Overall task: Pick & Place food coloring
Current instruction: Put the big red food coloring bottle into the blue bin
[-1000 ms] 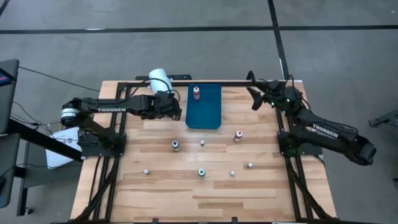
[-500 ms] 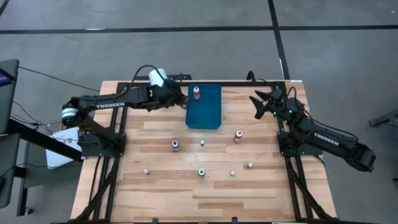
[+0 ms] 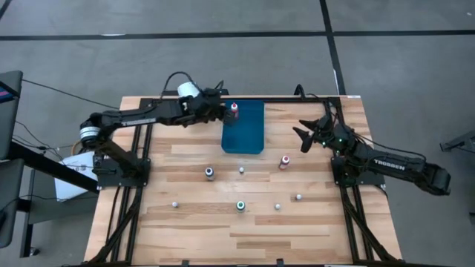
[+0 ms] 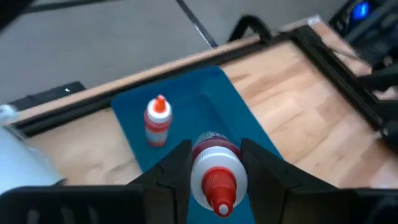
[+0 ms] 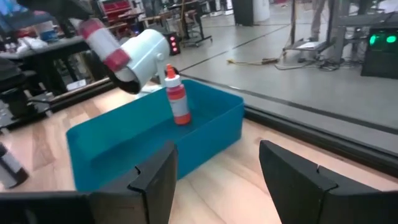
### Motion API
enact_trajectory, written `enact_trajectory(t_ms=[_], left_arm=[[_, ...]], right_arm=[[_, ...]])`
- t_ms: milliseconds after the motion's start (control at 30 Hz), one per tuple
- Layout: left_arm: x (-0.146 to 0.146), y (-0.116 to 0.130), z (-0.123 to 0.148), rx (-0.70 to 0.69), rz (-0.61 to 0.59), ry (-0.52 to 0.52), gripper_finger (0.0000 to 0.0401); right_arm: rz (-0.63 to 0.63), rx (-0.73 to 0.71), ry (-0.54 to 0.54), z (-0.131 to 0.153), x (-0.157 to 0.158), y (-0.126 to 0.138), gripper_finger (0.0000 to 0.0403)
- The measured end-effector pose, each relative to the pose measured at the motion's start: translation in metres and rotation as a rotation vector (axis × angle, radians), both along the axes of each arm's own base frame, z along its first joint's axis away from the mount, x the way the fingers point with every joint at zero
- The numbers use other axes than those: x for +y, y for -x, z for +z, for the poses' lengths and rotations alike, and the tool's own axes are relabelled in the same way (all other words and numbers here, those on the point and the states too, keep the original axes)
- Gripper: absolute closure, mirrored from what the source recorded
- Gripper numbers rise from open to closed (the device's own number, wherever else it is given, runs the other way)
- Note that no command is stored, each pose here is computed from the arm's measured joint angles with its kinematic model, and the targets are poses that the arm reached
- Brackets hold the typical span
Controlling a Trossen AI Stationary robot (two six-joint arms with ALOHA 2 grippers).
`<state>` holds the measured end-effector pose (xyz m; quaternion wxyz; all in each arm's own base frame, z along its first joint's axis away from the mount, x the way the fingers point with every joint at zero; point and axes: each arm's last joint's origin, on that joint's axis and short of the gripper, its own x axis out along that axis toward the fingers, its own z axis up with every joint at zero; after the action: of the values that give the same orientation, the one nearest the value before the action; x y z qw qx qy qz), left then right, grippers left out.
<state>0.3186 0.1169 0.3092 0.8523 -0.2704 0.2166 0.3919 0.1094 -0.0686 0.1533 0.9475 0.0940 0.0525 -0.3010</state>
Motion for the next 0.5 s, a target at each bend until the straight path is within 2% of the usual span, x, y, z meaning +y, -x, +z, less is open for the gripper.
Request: enact_trajectory(t_ms=[233,333,500], left_arm=[[0.014,-0.041,-0.007,0.144,-0.082,-0.022,0.0288],[0.020,-0.050,-0.009,0.242,-0.100,-0.027,0.0292],[0.031,-0.063,-0.006,0.291,-0.108,-0.071,0.0290]], right_arm=[[-0.018,0.006,-0.019,-0.002,0.001,0.000,0.0188],[-0.019,0.007,-0.020,-0.002,0.000,0.000,0.0188],[-0.019,0.007,-0.020,-0.002,0.000,0.000,0.0188]])
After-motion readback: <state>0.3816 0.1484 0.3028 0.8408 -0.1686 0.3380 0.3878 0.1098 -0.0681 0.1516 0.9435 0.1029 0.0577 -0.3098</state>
